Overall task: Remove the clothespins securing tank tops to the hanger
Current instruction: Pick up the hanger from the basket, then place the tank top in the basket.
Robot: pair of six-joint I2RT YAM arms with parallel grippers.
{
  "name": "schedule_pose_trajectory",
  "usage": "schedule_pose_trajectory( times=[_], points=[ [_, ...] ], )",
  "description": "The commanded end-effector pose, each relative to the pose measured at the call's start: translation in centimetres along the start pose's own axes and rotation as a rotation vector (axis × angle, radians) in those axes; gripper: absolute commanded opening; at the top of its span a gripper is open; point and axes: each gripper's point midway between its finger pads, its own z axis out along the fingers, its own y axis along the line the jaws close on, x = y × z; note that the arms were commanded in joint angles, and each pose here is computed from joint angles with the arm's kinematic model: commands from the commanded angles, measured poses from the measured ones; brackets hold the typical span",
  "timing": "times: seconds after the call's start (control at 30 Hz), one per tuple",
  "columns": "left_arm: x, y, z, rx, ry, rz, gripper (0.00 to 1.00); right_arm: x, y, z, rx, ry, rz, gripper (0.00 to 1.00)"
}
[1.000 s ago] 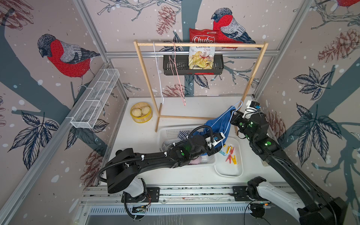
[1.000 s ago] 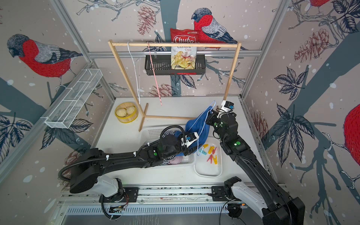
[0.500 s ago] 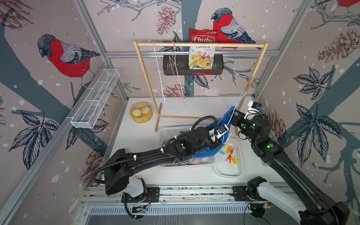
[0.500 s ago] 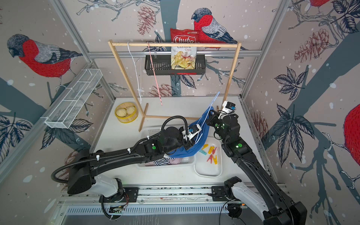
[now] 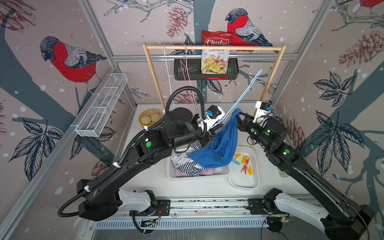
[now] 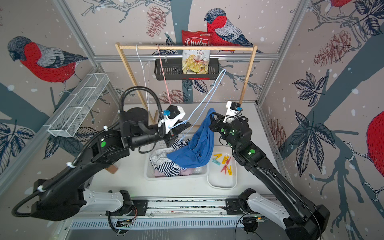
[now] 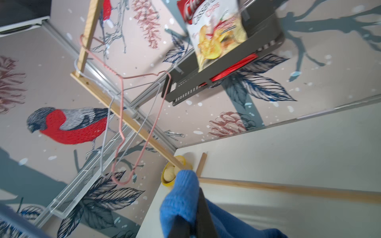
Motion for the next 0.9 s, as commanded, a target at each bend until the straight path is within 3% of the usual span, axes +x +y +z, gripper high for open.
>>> schedule_pose_trajectory(
  times=[0.0,0.13,0.2,0.33,0.5,0.67,0.87],
  points=[
    [0.4,2.9,-4.1,-0.165,0.023,-0.051,0.00,-0.8,4.1,1.3,-0.094,-0.031,-0.031,0.00],
    [0.5,5.2,-8.1,-0.291,0.014,-0.074,0.00,1.0,9.0,2.9,-0.183,0.014,-0.057,0.00],
    [0.8,5.4,-8.8,-0.306,0.026,-0.089,0.00,2.4,9.4,3.7,-0.166,0.043,-0.066,0.00],
    [1.0,4.3,-8.5,-0.239,0.028,-0.128,0.00,7.9,5.2,4.5,-0.066,0.141,-0.012,0.00],
    [0.8,2.1,-6.9,-0.099,0.024,-0.166,0.00,16.6,-1.9,2.5,0.048,0.251,0.092,0.00],
    [-0.1,-0.7,-3.5,0.079,0.021,-0.213,0.00,22.0,-4.3,2.1,0.098,0.355,0.086,0.00],
    [-0.8,0.5,-0.5,0.026,-0.016,-0.279,0.00,26.6,-7.0,2.7,0.165,0.448,0.038,0.00]
  ],
)
